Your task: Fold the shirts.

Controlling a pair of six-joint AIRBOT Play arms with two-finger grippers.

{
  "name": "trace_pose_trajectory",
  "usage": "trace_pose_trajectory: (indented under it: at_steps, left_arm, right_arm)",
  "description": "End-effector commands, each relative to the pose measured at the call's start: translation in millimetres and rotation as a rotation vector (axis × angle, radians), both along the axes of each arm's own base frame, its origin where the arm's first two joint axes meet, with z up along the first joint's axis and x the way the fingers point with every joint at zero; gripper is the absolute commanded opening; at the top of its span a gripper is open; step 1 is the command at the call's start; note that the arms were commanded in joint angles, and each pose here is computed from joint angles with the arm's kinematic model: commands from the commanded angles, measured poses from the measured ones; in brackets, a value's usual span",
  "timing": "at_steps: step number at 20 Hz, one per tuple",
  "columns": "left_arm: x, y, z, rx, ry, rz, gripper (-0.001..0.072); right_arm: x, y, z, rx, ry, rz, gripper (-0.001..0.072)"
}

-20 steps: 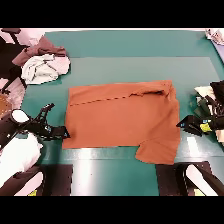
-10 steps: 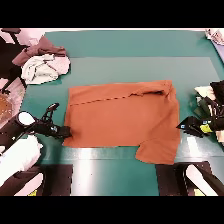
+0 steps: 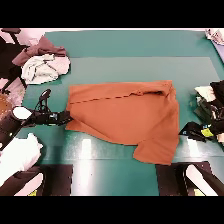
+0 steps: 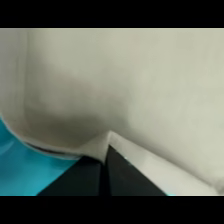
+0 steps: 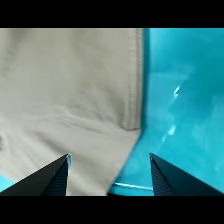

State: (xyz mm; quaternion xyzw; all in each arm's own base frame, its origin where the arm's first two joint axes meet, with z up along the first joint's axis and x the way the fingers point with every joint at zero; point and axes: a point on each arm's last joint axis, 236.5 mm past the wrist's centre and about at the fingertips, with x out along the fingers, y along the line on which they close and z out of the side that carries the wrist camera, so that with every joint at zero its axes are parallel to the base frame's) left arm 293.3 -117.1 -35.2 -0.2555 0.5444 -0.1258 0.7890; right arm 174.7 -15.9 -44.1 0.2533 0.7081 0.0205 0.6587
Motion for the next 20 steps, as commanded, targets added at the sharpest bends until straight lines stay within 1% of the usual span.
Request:
trace_pose_trajectory:
  at_steps: [1,5,10,11,13,14,15,16,17,20]
  left_arm:
    - [12,1,7,-0.019,-0.03,0.049,0.0022]
    - [12,1,7,-0.019,-0.03,0.049,0.0022]
    - [12,1,7,-0.019,-0.032,0.051,0.0022]
    - [13,2,7,-0.018,-0.034,0.052,0.0022]
    - [14,2,8,-0.018,-0.039,0.056,0.0022]
    - [14,2,8,-0.018,-0.04,0.058,0.0022]
    - [15,2,8,-0.019,-0.042,0.06,0.0022]
    - [15,2,8,-0.019,-0.042,0.06,0.0022]
    - [14,2,8,-0.019,-0.04,0.058,0.0022]
    - [14,1,8,-0.023,-0.036,0.058,0.0022]
  right_arm:
    - [-19,7,-21,-0.02,0.062,0.053,0.0577]
    - [-37,31,-38,0.039,0.107,0.071,0.0577]
    - [-26,48,-41,0.106,0.06,0.025,0.0568]
    - [-21,49,-41,0.107,0.041,0.019,0.0535]
    - [-19,51,-45,0.103,0.043,0.034,0.0389]
    - [-20,53,-47,0.107,0.056,0.046,0.029]
    - [-15,56,-49,0.117,0.058,0.052,0.0176]
    - [-8,60,-50,0.125,0.052,0.06,0.0081]
    - [1,64,-46,0.138,0.042,0.074,0.0027]
    - [30,71,-23,0.132,0.01,0.184,0.0025]
